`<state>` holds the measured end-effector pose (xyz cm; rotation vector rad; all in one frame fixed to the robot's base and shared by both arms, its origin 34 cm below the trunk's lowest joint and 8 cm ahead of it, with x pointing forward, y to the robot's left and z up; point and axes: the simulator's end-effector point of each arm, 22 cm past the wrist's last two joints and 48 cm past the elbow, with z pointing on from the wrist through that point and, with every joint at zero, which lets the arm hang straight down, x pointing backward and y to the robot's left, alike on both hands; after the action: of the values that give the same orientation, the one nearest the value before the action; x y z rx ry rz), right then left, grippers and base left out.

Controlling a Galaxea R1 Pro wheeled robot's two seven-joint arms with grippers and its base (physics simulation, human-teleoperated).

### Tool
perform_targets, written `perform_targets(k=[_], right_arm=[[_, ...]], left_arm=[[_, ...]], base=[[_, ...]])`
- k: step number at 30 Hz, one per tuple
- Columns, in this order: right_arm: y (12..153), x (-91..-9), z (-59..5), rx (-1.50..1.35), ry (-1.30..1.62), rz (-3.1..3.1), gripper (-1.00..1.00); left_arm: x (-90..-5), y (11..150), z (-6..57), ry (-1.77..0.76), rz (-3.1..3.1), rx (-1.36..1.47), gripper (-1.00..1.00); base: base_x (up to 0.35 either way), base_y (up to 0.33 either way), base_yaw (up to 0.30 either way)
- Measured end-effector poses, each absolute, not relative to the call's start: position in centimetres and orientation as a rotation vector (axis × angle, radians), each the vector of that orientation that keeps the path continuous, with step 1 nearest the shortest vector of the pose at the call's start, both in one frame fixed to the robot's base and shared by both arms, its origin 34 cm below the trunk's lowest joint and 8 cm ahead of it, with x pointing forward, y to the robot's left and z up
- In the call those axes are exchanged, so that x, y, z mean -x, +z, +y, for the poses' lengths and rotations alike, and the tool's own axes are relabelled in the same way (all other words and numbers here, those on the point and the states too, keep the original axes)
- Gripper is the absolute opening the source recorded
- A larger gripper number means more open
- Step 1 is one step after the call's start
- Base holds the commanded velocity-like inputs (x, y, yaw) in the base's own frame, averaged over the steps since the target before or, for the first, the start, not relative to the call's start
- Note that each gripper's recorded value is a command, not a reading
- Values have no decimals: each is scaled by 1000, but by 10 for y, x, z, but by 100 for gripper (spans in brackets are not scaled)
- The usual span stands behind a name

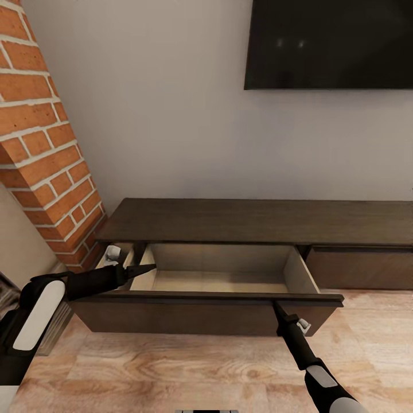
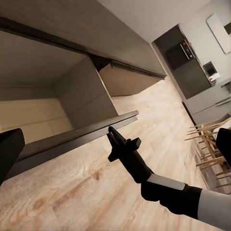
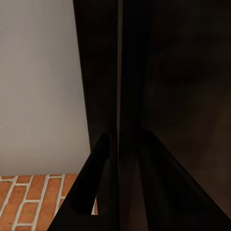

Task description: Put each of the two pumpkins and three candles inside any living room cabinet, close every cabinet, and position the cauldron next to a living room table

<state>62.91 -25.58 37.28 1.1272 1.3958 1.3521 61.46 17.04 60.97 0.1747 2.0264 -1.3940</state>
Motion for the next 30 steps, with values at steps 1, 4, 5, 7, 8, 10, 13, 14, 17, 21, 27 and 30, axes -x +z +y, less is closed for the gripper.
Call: perform_targets(k=[1,4,5,7,8,10,13,14,17,21,27,30], right_arm=[[373,-629,-256,-1127,1352,1396,-100],[373,-629,-256,-1127,1352,1396,-100],[373,-629,-256,-1127,1352,1396,-100],[373,-629,-256,-1127,1352,1397,-100],[373,-629,-256,-1127,1353,1397,-100],[373,-629,-255,-1127,1353,1397,-100],[373,-629,-255,-1126,1353,1397,-100],[373,-629,-255,-1126,1353,1397,-100],[373,-629,-255,-1126,1353,1397,-100],[373,-629,-255,-1126,1354,1398,-100],[373,-629,-255,-1125,1354,1399,-100],[373,-629,-255,-1125,1355,1399,-100]], left_arm=[[-615,610,170,-1394,2026,-175,100],[-615,610,170,-1394,2026,-175,100],[-615,610,170,-1394,2026,-175,100],[-615,610,170,-1394,2027,-175,100],[-615,610,170,-1394,2026,-175,100],[-615,610,170,-1394,2026,-175,100],[-615,610,170,-1394,2026,-175,100],[-615,610,170,-1394,2026,-175,100],[-615,610,170,-1394,2027,-174,100],[-615,609,171,-1394,2027,-174,100],[-615,609,171,-1394,2027,-174,100],[-615,609,171,-1394,2027,-174,100]], base=[[-3,0,0],[-31,0,0],[-120,0,0],[-134,0,0],[-81,0,0],[-47,0,0],[-19,0,0],[-9,0,0],[-10,0,0],[-115,0,0],[-41,0,0],[-7,0,0]])
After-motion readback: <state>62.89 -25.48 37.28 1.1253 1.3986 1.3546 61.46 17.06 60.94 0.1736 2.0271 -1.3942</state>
